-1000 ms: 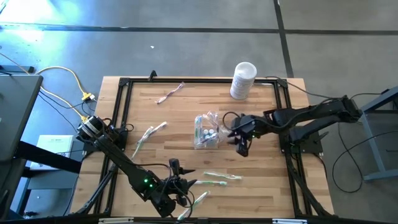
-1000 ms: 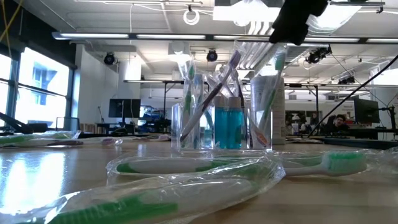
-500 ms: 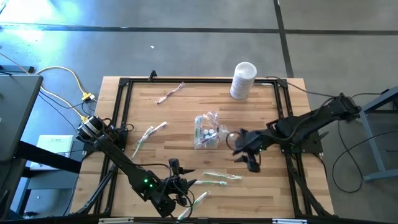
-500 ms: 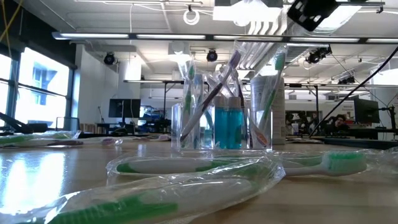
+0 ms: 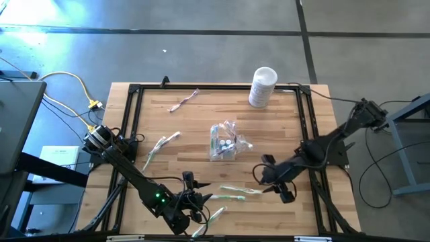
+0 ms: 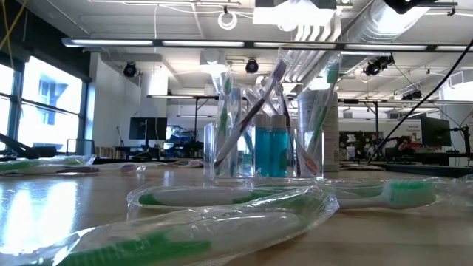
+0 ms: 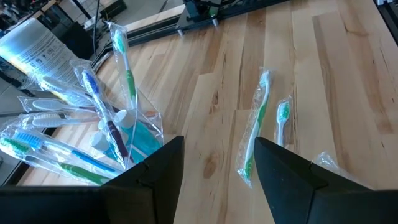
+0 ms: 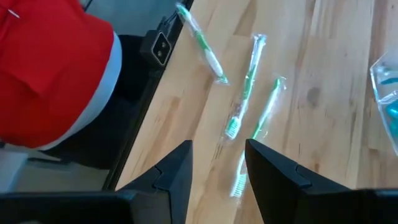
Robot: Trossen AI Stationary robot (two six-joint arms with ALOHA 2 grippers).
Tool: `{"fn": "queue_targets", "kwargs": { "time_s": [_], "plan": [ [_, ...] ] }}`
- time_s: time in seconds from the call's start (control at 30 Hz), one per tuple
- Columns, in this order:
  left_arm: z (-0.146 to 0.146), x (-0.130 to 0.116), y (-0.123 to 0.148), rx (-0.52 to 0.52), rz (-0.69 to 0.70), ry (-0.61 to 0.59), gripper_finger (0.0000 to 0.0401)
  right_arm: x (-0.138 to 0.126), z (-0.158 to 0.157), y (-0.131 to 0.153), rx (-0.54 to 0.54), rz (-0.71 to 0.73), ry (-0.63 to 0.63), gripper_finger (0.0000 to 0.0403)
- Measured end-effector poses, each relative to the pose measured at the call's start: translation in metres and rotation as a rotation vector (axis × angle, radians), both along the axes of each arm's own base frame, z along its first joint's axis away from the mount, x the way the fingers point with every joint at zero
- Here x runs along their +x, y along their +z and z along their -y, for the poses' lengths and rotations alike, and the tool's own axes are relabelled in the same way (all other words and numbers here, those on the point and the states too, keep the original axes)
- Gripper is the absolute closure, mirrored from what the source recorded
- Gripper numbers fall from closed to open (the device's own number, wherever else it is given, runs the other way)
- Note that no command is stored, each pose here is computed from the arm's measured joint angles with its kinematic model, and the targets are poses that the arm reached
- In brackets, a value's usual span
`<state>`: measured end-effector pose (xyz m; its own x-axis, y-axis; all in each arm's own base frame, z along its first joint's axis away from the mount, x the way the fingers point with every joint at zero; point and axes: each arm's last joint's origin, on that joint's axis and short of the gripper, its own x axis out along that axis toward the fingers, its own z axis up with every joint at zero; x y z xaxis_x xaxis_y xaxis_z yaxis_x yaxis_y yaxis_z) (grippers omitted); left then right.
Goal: Pick & Place toothbrushing station
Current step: Put the green toothbrush into the transparent organizer
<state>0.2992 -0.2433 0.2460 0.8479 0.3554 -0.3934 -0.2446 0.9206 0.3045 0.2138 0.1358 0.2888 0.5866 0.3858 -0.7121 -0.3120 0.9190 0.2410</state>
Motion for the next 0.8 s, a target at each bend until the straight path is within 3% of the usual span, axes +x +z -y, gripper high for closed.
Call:
{"fn": "queue_targets", "kwargs": {
  "time_s": [0.23, 0.5, 0.8],
  "plan": [
    [0.000, 0.000, 0.000, 0.000, 0.000, 0.000, 0.0214, -0.004, -0.007, 0.000, -0.010, 0.006, 0.027, 0.0263],
    [0.000, 0.000, 0.000, 0.001, 0.000, 0.000, 0.0214, 0.004, -0.012, -0.020, -0.272, 0.035, 0.071, 0.0263],
    [-0.002, 0.002, 0.000, 0.003, 0.002, 0.010, 0.0214, 0.022, -0.025, -0.055, -0.347, -0.070, 0.096, 0.0263]
  ]
}}
